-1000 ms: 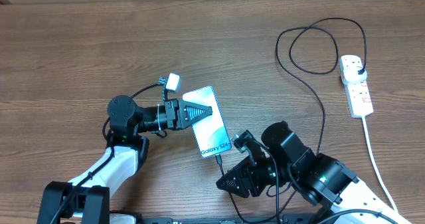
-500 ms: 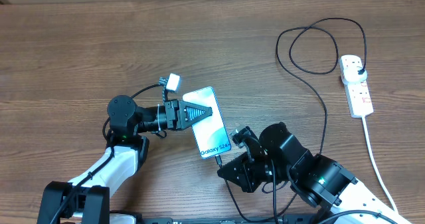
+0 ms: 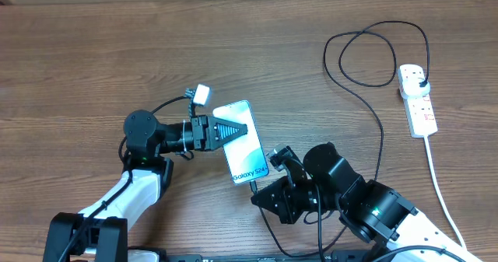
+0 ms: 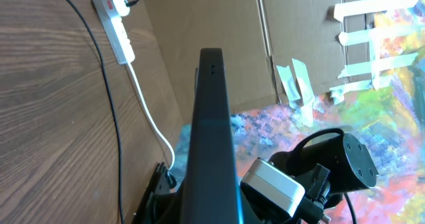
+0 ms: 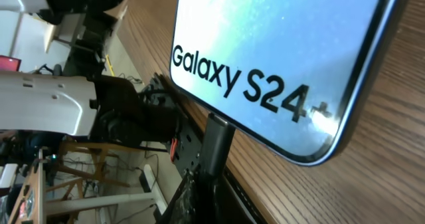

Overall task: Plug charger to phone and switch on socket
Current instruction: 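Push the connector up into the phone's bottom port with the right gripper, then lower the plugged-in phone flat onto the table with the left gripper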

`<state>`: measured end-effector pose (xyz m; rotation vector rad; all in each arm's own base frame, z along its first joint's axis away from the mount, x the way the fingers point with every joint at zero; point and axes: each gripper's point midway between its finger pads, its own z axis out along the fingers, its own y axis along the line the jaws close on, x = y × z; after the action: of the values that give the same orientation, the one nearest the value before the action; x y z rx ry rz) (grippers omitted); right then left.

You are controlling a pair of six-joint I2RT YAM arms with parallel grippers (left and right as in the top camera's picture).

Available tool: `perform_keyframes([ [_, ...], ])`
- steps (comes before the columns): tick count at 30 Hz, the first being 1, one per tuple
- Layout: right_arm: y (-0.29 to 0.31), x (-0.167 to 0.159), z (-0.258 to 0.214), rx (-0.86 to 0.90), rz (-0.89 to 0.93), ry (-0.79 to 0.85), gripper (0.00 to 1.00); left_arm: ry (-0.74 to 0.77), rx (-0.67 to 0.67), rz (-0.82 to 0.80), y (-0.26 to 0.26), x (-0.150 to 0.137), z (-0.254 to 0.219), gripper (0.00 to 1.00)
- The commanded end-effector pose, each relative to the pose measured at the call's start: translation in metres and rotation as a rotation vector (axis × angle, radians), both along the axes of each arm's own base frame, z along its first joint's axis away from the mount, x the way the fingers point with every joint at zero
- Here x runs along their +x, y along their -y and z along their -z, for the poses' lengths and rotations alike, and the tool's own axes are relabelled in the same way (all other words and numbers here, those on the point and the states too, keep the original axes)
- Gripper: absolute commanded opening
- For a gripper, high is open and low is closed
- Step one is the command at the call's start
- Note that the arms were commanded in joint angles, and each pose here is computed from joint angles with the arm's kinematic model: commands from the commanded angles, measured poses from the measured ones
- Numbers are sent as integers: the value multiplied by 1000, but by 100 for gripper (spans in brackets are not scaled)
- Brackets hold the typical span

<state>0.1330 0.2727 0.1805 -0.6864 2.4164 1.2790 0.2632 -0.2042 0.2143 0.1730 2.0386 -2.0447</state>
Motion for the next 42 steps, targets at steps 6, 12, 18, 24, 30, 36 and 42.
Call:
perform_keyframes([
  [6,-6,21,-27,60,56,104,4,53,9,158,5,-28,1,4],
  [12,-10,32,-43,100,85,165,4,53,9,163,5,-29,1,4],
  [18,-9,33,-41,93,97,154,4,71,8,190,13,-35,1,4],
  [24,-6,30,-34,68,98,127,17,79,8,174,14,-32,1,4],
  [30,1,22,-20,9,93,73,28,89,5,88,15,-18,0,4],
  [36,7,15,-18,-8,71,81,51,86,3,-20,13,1,-1,4],
  [42,22,15,-30,-16,93,183,64,85,1,-76,12,11,-2,5],
])
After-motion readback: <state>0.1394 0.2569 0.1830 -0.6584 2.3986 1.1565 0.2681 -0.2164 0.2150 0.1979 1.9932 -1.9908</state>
